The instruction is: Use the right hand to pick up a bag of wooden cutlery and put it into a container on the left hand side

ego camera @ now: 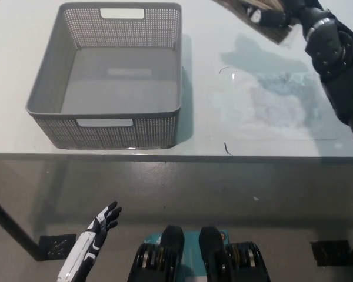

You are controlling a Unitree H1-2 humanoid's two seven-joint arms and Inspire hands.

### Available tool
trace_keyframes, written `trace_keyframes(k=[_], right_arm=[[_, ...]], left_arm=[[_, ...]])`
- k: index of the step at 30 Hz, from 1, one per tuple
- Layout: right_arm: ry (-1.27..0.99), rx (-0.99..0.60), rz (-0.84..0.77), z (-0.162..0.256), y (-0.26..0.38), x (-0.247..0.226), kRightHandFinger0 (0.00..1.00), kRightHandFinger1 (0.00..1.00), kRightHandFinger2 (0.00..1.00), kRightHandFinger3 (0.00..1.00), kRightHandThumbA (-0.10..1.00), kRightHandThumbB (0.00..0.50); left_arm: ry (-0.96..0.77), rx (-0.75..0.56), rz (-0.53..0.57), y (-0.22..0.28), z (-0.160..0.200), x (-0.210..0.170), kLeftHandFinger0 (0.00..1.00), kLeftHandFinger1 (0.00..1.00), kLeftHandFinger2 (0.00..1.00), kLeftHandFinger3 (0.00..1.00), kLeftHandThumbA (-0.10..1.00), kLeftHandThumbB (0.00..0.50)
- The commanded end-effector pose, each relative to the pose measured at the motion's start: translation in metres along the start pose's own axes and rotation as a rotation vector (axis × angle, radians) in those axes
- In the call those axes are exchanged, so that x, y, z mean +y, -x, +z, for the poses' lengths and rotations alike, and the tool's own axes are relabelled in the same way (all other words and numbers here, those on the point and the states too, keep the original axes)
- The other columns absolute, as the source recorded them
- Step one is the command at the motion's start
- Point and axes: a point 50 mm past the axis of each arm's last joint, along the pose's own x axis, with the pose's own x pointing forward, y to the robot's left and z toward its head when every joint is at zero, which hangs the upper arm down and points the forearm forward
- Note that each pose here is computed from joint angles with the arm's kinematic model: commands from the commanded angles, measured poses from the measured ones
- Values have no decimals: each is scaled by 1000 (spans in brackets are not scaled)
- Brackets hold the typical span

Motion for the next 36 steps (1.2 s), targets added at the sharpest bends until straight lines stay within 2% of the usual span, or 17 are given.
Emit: trace_keyframes(k=[1,3,10,11,13,16,17,18,20,23,29,30,31,32,33,34,36], right_arm=[[-9,-146,-97,71,-26,-41,0,408,792,893,-100,164],[-19,-188,-92,88,-31,-36,0,410,789,897,-100,155],[-54,-259,-56,141,-42,-8,0,420,810,894,-100,187],[-56,-259,-47,152,-43,2,1,453,833,906,-100,187],[-62,-286,-31,166,-44,17,0,419,800,810,-100,184],[-137,-282,22,185,-44,37,16,525,857,906,-100,182],[-144,-331,9,191,-43,45,3,502,808,833,-100,214],[-144,-330,17,195,-43,49,2,492,804,839,-100,201],[-132,-329,32,204,-43,61,0,414,746,786,-100,207],[-117,-323,54,211,-41,76,0,404,765,806,-100,201],[-140,-270,55,196,-40,87,0,374,748,764,-100,202],[-138,-225,68,193,-41,85,95,441,786,933,-68,218],[-107,-194,93,189,-43,83,312,574,805,1000,177,234],[-82,-179,118,187,-44,81,633,917,1000,1000,425,320],[-55,-161,164,181,-44,80,1000,1000,1000,1000,587,349],[-21,-148,207,176,-44,79,1000,1000,1000,1000,711,382],[23,-118,243,168,-44,75,1000,1000,1000,1000,833,424]], left_arm=[[-21,-44,-33,2,5,2,1000,1000,1000,1000,1000,373],[-21,-42,-39,3,5,2,1000,1000,1000,1000,1000,374],[-12,-31,-44,5,2,-2,1000,1000,1000,1000,983,387],[-8,-28,-44,6,1,-3,1000,1000,1000,1000,981,395],[-6,-26,-47,7,1,-3,1000,1000,1000,1000,975,391],[-11,-25,-53,9,1,-4,1000,1000,1000,1000,972,383],[-14,-24,-52,9,1,-4,1000,1000,1000,1000,973,385],[-17,-24,-54,9,1,-4,1000,1000,1000,1000,975,385],[-16,-24,-56,8,1,-5,1000,1000,1000,1000,976,383],[-25,-24,-60,9,2,-7,1000,1000,1000,1000,977,379],[-27,-33,-59,7,4,-4,1000,1000,1000,1000,975,379],[-24,-32,-57,8,3,-4,1000,1000,1000,1000,973,382],[-20,-31,-57,8,3,-5,1000,1000,1000,1000,971,384],[-19,-31,-56,7,3,-5,1000,1000,1000,1000,970,386],[-19,-31,-57,7,3,-5,1000,1000,1000,1000,969,386],[-22,-30,-58,8,3,-5,1000,1000,1000,1000,969,384],[-23,-33,-59,7,3,-5,1000,1000,1000,1000,971,380]])
